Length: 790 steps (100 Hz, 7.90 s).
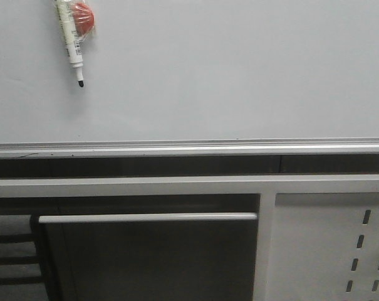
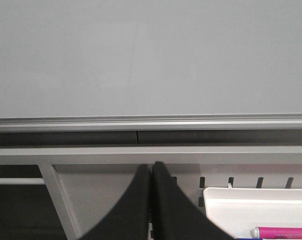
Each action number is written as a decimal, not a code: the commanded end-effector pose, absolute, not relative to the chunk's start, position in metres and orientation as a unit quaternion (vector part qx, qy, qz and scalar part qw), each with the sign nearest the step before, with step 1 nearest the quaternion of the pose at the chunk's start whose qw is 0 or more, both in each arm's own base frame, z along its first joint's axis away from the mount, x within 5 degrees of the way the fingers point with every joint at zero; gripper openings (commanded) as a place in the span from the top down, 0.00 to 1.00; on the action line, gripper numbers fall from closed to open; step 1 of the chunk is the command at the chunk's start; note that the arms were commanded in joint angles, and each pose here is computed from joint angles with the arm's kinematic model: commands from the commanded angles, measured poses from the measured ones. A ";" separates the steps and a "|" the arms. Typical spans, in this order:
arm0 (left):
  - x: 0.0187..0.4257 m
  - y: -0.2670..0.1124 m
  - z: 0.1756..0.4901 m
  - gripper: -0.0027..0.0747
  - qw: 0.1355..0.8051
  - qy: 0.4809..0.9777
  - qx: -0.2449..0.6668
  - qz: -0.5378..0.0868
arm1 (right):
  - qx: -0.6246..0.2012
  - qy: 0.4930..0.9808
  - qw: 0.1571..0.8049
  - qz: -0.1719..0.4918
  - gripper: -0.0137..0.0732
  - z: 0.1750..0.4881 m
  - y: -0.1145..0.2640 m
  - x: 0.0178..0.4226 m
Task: Write number 1 on whiteboard
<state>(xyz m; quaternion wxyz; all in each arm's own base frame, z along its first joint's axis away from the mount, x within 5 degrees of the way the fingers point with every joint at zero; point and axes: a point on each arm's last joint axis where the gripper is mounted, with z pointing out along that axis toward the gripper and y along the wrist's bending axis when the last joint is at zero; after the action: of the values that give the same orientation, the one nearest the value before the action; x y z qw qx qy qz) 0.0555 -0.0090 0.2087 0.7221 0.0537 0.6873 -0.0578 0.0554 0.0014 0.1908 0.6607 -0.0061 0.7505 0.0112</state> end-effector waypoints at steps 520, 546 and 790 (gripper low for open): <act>0.213 -0.149 0.317 0.99 0.538 0.723 0.310 -0.303 | -0.030 0.838 0.501 0.215 0.42 0.322 0.036 0.090; 0.171 -0.184 0.305 0.99 0.456 0.678 0.467 -0.340 | -0.163 0.816 0.441 0.336 0.42 0.327 0.064 0.110; 0.171 -0.191 0.313 0.26 0.453 0.701 0.437 -0.335 | -0.425 0.800 0.340 0.253 0.90 0.389 0.135 0.183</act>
<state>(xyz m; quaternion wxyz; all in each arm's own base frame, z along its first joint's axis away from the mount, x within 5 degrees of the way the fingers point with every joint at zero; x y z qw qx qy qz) 0.1671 -0.2035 0.2831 0.4087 0.4843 0.7059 -0.3163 0.1932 0.1433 0.3691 0.2782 -0.4454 0.8071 0.2697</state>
